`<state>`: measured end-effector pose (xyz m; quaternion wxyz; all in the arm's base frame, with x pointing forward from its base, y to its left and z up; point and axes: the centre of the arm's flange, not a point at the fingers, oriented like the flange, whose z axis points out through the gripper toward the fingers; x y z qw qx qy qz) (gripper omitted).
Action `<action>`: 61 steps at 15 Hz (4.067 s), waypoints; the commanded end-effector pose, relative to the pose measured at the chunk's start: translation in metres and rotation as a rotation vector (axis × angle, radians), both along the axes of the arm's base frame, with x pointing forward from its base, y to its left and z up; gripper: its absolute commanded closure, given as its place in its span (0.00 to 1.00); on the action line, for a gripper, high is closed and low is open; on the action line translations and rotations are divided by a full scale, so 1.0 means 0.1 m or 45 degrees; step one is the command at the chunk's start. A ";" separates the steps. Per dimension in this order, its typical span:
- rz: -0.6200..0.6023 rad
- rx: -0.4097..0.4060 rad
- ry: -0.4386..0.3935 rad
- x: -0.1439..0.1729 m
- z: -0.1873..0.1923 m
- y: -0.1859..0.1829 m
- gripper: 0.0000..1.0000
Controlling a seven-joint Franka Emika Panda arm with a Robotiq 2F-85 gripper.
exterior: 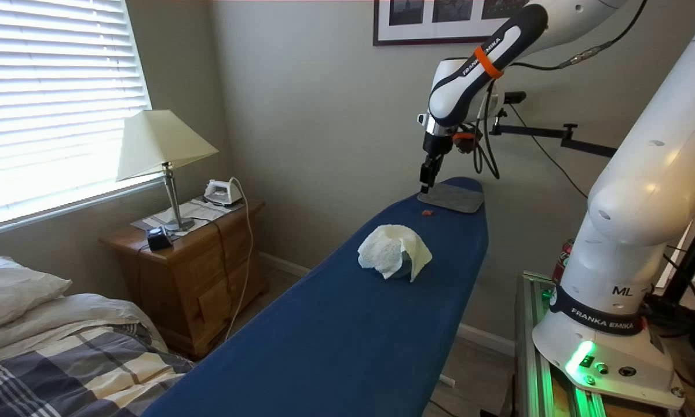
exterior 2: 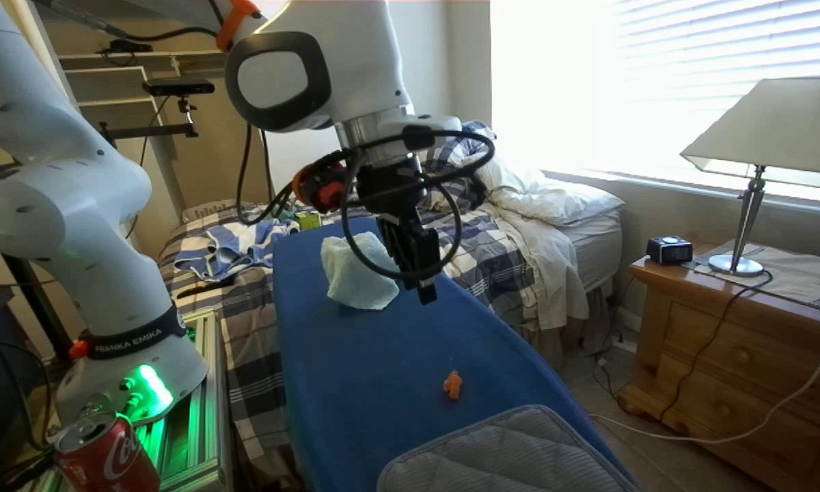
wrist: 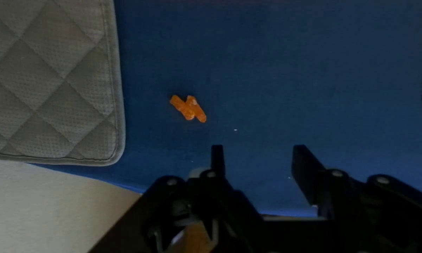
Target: Put the light blue cloth on the glass cup and then put the orange object on the light blue cloth
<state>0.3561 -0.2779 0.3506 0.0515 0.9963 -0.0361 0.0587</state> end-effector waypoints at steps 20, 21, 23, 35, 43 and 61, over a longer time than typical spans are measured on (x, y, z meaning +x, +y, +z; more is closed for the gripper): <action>0.331 0.023 0.107 0.17 -1.10 -0.64 0.26; 0.333 0.025 0.111 0.18 -1.11 -0.64 0.30; 0.336 0.028 0.121 0.19 -1.14 -0.65 0.35; 0.363 0.027 0.124 0.22 -1.07 -0.58 0.42; 0.366 0.030 0.128 0.22 -1.05 -0.54 0.60; 0.380 0.040 0.136 0.25 -0.94 -0.43 0.79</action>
